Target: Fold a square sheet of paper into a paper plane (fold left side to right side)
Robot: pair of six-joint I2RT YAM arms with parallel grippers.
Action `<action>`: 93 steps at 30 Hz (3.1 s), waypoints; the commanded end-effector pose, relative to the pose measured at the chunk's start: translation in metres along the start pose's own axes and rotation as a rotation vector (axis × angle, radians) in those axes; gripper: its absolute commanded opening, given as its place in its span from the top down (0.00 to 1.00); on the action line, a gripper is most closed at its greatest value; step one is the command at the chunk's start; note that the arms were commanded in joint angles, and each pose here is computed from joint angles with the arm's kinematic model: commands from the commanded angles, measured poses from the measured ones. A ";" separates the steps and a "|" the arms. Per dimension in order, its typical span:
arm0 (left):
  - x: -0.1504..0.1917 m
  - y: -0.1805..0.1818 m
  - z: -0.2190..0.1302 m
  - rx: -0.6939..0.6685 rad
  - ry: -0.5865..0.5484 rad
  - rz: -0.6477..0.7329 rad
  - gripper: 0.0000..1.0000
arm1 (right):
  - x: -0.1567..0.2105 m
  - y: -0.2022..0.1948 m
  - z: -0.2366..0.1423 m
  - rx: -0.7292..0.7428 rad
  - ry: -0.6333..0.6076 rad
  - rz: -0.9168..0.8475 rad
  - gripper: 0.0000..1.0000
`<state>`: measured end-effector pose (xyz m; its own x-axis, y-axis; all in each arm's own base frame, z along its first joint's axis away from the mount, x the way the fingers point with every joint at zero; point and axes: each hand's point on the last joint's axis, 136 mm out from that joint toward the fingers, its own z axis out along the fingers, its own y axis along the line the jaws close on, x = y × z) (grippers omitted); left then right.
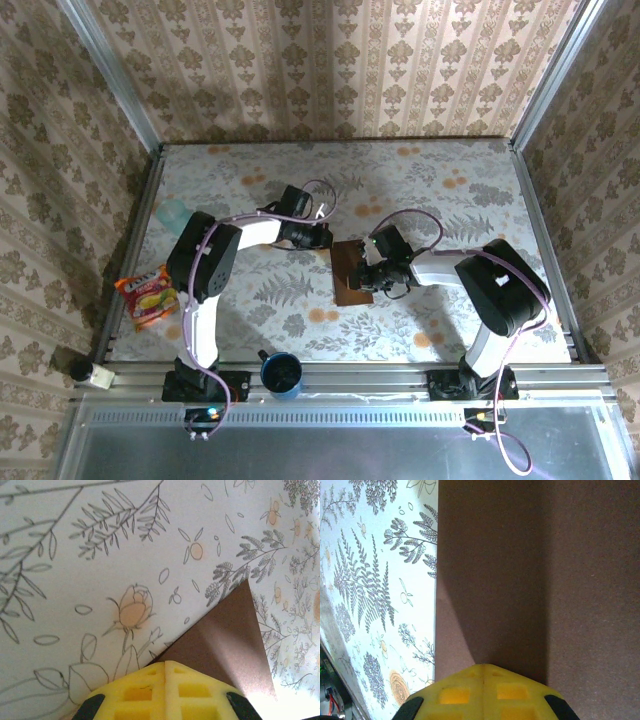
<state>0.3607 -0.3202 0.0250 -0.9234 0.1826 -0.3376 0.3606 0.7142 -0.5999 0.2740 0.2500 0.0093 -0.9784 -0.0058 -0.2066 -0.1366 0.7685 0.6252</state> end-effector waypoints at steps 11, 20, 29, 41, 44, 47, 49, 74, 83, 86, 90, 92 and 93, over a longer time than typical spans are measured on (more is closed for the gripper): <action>-0.033 -0.001 -0.032 -0.063 -0.071 0.055 1.00 | 0.044 -0.061 0.009 0.195 0.070 0.160 1.00; 0.004 -0.060 -0.059 0.030 -0.071 0.092 1.00 | 0.020 -0.053 0.009 0.156 -0.005 0.179 1.00; 0.044 -0.058 -0.028 0.043 0.035 0.059 1.00 | 0.017 -0.053 0.007 0.169 -0.003 0.159 1.00; 0.058 -0.037 0.000 0.004 0.113 0.029 1.00 | 0.020 -0.053 0.010 0.166 0.029 0.155 1.00; 0.065 -0.027 0.005 -0.035 0.133 0.016 1.00 | 0.014 -0.042 0.008 0.127 0.020 0.156 1.00; 0.072 -0.020 0.007 -0.053 0.152 0.007 1.00 | 0.002 -0.019 -0.001 0.054 -0.003 0.149 0.99; 0.076 -0.018 0.008 -0.059 0.159 0.002 1.00 | -0.008 -0.003 -0.011 0.010 -0.028 0.140 0.92; 0.086 -0.016 0.010 -0.092 0.166 -0.011 1.00 | 0.029 -0.037 -0.058 -0.008 0.029 0.263 0.67; 0.088 -0.016 0.010 -0.095 0.167 -0.011 1.00 | 0.027 -0.027 -0.046 -0.036 0.043 0.251 0.67; 0.087 -0.016 0.010 -0.093 0.165 -0.010 1.00 | 0.024 -0.023 -0.043 -0.045 0.042 0.242 0.67; 0.088 -0.016 0.010 -0.094 0.166 -0.009 1.00 | 0.018 -0.021 -0.042 -0.059 0.021 0.244 0.68; 0.089 -0.016 0.010 -0.092 0.166 -0.009 1.00 | 0.013 -0.018 -0.042 -0.076 0.008 0.243 0.68; 0.089 -0.016 0.010 -0.092 0.166 -0.008 1.00 | 0.012 -0.017 -0.041 -0.083 0.005 0.242 0.68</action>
<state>0.2897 -0.3380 0.0217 -0.9209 0.2718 -0.2793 0.3873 0.7187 -0.5775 0.2460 0.1970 0.0194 -0.9843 0.1764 -0.0099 0.1238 0.7285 0.6738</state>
